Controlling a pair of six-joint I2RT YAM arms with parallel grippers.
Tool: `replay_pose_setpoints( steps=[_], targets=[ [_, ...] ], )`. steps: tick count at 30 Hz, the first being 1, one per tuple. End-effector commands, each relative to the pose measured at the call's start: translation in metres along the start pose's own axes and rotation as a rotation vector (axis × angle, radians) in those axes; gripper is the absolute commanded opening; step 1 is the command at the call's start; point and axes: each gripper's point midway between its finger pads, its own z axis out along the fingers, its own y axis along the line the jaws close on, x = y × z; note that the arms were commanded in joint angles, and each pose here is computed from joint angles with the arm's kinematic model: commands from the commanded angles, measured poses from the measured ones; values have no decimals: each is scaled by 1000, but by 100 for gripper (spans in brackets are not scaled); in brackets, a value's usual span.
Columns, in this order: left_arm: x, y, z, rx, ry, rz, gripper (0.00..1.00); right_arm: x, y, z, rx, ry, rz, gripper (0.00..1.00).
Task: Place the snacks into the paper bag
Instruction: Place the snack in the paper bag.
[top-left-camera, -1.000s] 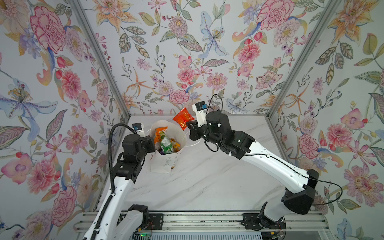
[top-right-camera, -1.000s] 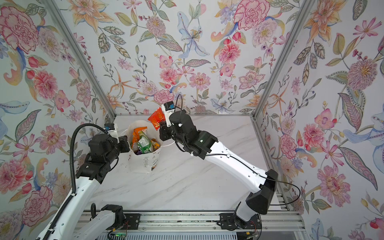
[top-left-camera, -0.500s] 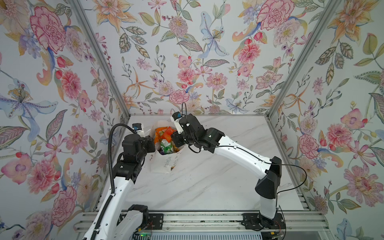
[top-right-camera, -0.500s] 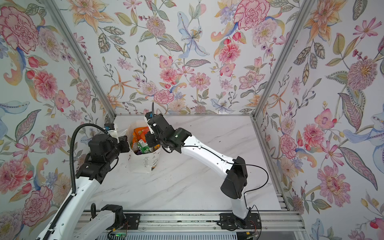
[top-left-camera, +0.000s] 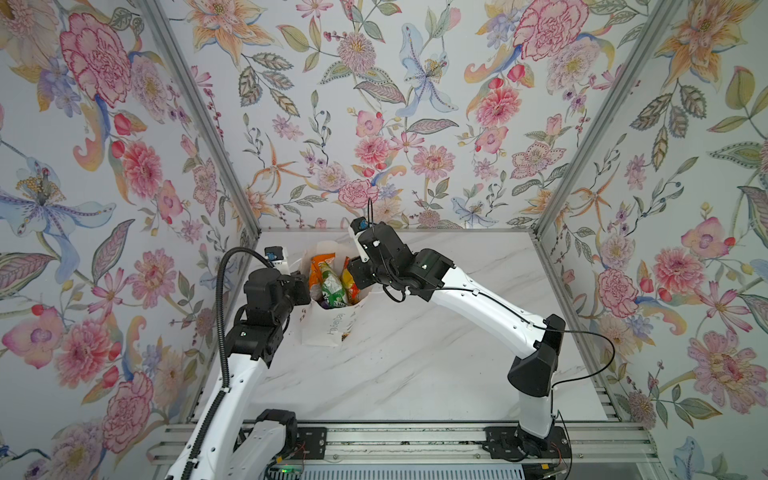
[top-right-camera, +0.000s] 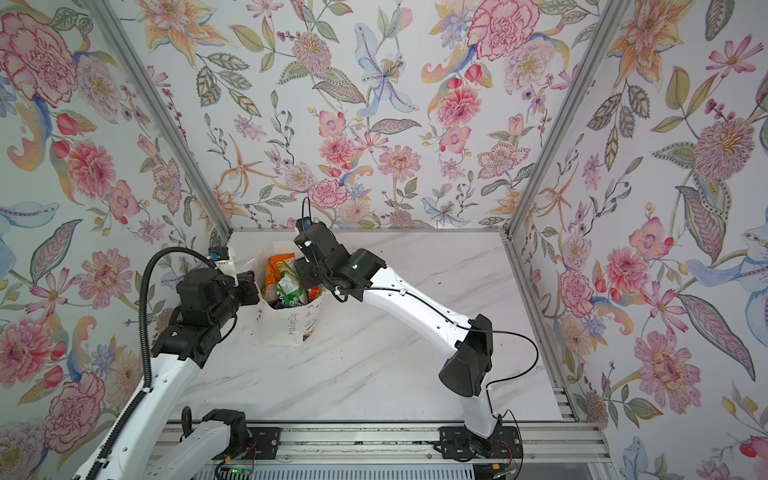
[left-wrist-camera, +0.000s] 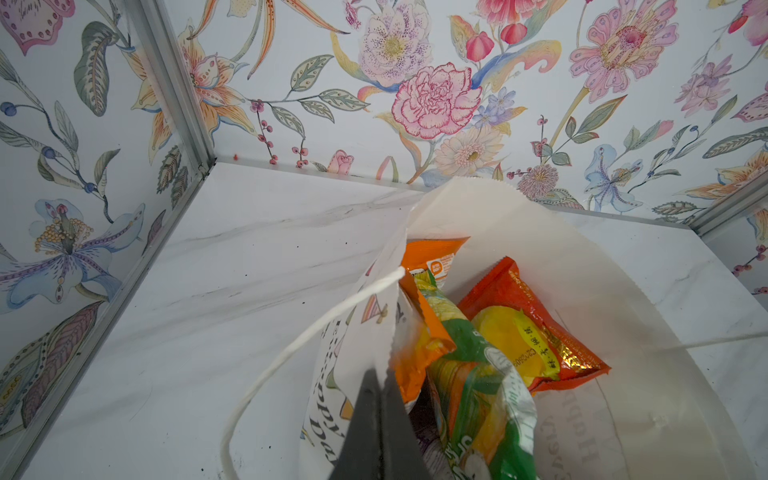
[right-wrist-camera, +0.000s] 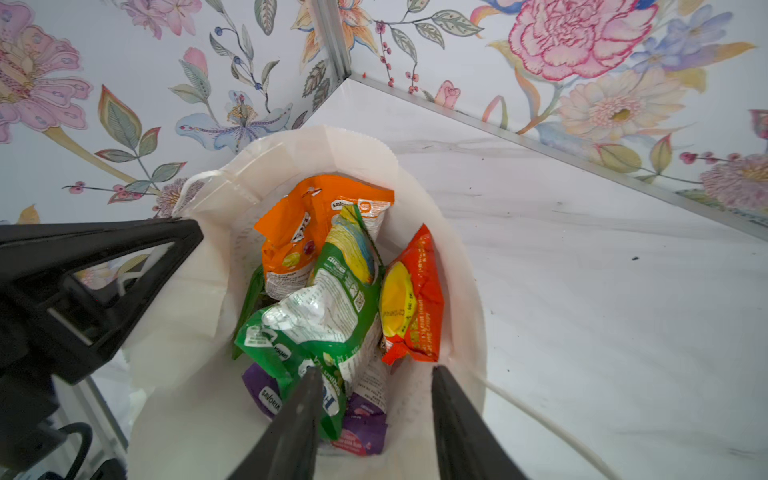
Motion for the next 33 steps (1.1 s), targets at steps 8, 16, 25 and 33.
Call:
replay_pose_setpoints(
  steps=[8,16,25,33],
  targets=[
    [-3,-1,-3,4,-25,19,0,34,-41,21,170,149,-10,57],
    [-2,0,-2,3,-22,19,0,51,-55,36,209,210,-5,67],
    [-1,-1,0,9,-16,18,0,62,-39,55,96,266,20,48],
    [-8,-3,-3,15,-25,21,0,41,-29,45,43,218,27,9]
  ],
)
